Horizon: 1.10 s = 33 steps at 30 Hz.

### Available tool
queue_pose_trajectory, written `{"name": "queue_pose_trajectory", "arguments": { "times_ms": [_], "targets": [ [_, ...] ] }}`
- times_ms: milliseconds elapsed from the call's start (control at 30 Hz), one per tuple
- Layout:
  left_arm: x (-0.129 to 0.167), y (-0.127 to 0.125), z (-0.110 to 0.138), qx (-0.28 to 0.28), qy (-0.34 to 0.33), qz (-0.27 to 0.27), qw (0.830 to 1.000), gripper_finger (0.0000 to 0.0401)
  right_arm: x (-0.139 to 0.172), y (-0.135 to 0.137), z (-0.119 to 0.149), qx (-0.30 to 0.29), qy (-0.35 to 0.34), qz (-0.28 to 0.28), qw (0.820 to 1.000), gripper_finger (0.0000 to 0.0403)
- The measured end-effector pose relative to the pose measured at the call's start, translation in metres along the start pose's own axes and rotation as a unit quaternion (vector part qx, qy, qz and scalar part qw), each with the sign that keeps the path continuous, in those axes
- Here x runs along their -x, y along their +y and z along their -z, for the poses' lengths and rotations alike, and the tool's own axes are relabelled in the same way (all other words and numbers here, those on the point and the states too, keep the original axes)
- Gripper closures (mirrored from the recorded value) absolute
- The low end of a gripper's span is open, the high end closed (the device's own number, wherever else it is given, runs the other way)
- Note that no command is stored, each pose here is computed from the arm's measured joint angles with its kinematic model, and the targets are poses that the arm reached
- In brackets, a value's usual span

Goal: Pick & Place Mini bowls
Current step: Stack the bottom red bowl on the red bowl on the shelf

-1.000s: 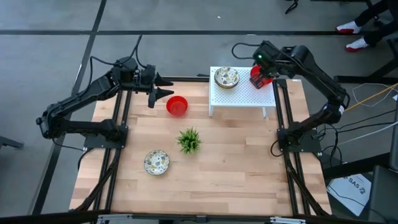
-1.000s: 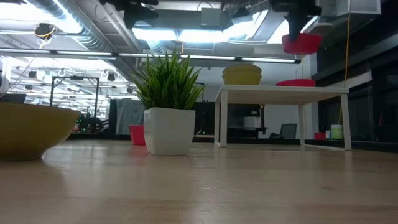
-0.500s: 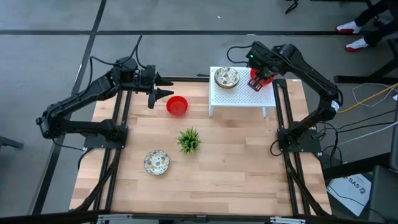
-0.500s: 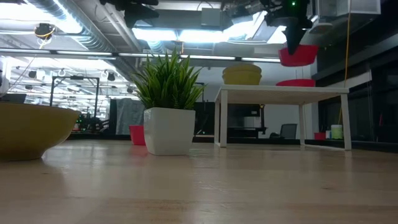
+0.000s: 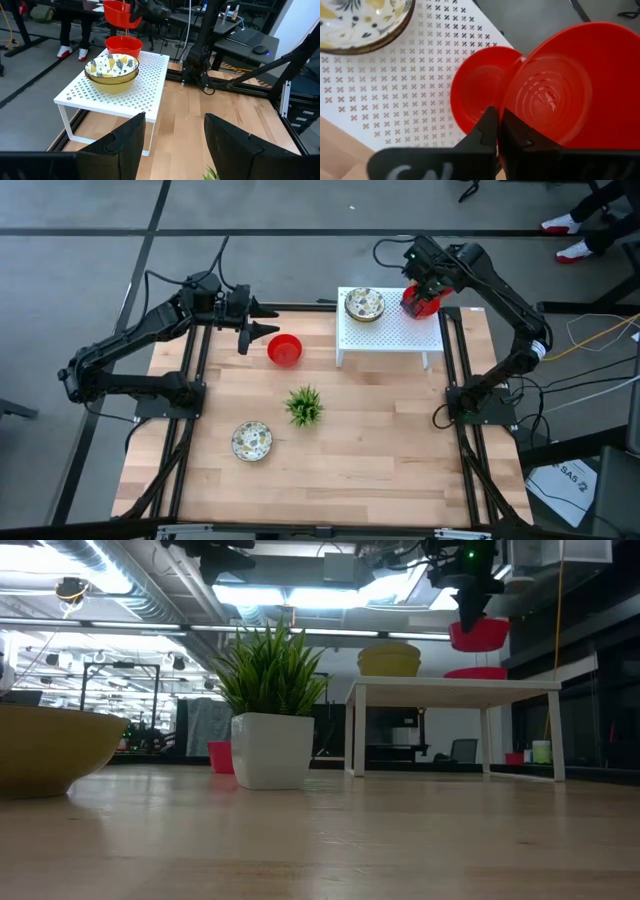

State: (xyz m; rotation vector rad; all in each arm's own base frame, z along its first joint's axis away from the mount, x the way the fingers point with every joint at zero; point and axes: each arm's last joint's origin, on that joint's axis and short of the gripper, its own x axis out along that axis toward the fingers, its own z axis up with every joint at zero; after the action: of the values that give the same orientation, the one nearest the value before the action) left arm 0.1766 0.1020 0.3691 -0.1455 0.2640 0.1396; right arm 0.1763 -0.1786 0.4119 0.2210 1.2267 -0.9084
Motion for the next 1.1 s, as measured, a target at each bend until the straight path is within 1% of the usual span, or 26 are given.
{"name": "queue_pose_trajectory", "arguments": {
  "times_ms": [200,567,833,967,1100],
  "targets": [
    [0.0,0.0,0.0,0.0,0.0,0.0,1.0,0.0203,-0.0009,-0.0031,-0.0039,-0.023,-0.019,-0.002,1.0,0.0397],
    [0.0,0.0,0.0,0.004,0.0,0.0,1.0,0.0203,-0.0007,-0.0039,-0.0083,-0.03,-0.041,0.0,0.999,0.0397],
    [0.0,0.0,0.0001,0.004,0.0,0.0,1.0,0.0203,-0.0023,-0.0091,-0.0084,-0.041,-0.042,0.003,0.998,0.0397],
    [0.0,0.0,0.0001,0.004,0.0,0.0,1.0,0.0203,-0.0029,-0.0104,-0.0089,-0.045,-0.045,-0.012,0.998,0.0397],
    [0.0,0.0,0.0002,0.002,0.001,0.0,1.0,0.0203,-0.0029,-0.0108,-0.0101,-0.05,-0.051,-0.013,0.997,0.0397]
  ]
}}
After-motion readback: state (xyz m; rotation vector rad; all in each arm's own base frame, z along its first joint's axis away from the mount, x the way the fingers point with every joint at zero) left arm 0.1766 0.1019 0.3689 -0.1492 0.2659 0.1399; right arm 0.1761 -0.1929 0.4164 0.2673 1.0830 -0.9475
